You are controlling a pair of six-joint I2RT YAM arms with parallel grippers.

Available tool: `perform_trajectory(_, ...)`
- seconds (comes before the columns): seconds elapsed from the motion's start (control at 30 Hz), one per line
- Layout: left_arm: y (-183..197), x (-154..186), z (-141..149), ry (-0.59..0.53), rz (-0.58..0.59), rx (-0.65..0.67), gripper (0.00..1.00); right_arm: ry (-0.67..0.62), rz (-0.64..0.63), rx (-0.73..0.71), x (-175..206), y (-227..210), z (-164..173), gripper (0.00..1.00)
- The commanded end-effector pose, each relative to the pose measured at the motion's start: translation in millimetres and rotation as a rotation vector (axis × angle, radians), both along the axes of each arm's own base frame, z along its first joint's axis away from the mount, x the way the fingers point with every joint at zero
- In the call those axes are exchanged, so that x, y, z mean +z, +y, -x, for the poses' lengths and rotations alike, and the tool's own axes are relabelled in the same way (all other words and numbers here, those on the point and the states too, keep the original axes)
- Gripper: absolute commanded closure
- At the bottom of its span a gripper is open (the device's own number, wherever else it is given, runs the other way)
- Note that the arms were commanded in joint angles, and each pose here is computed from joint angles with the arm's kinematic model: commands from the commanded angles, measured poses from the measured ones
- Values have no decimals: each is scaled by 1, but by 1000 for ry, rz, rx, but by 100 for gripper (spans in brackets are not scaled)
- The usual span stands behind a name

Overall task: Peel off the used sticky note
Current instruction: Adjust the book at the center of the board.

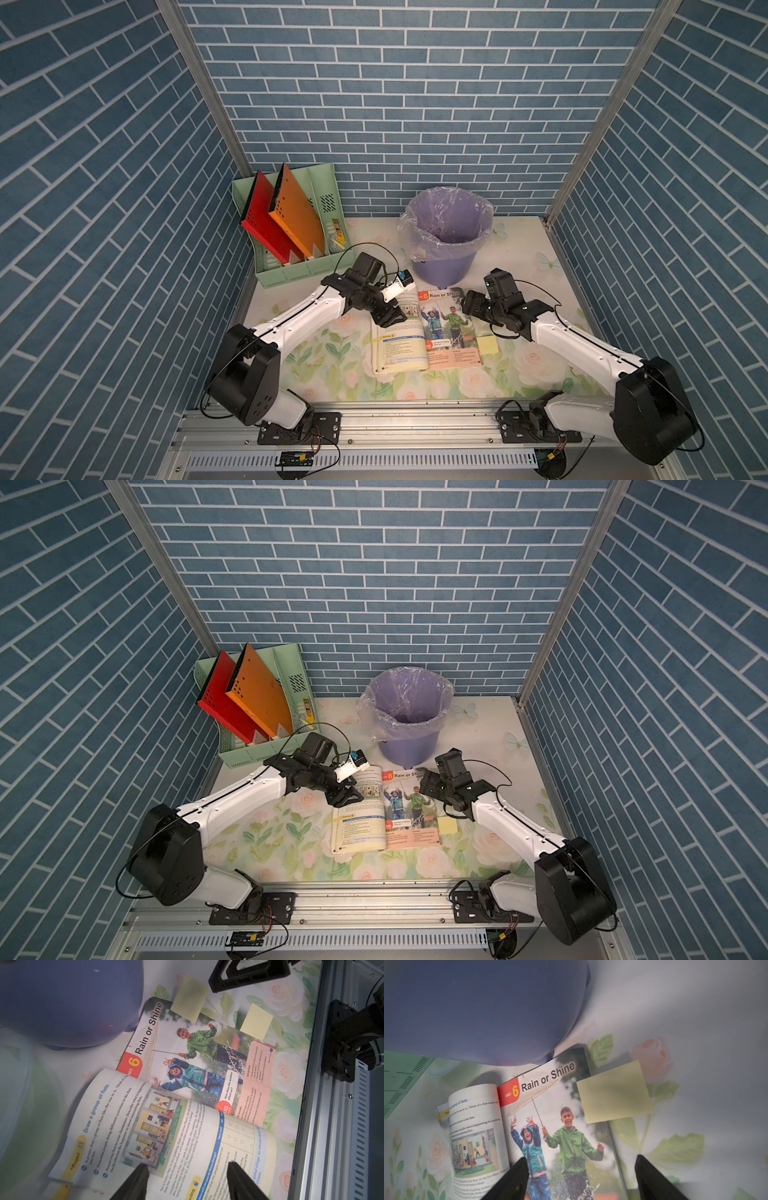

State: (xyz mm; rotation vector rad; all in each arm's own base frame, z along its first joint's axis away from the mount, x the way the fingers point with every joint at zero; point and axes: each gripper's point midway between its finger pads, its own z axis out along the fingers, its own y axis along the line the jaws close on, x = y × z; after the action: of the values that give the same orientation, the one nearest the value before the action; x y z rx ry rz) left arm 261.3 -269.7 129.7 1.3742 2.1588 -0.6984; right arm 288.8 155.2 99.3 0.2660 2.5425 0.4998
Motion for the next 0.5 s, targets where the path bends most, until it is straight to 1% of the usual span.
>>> perform_trajectory(0.0,-30,-11,8,-28,-3,-45,35,36,11,28,-7,-15,9,18)
perform_trajectory(0.07,-56,-22,21,-63,-35,-110,36,43,10,-16,-10,-29,7,18)
perform_trajectory(0.17,-90,-30,32,-120,-71,-186,36,68,-22,-43,-15,-38,8,19)
perform_trajectory(0.27,-118,-38,38,-158,-94,-239,36,78,-26,-62,-18,-45,7,19)
perform_trajectory(0.37,-132,-60,34,-223,-168,-257,38,80,-50,-72,-18,-48,4,17)
perform_trajectory(0.47,-129,-81,29,-240,-226,-252,39,92,-84,-70,-21,-49,2,16)
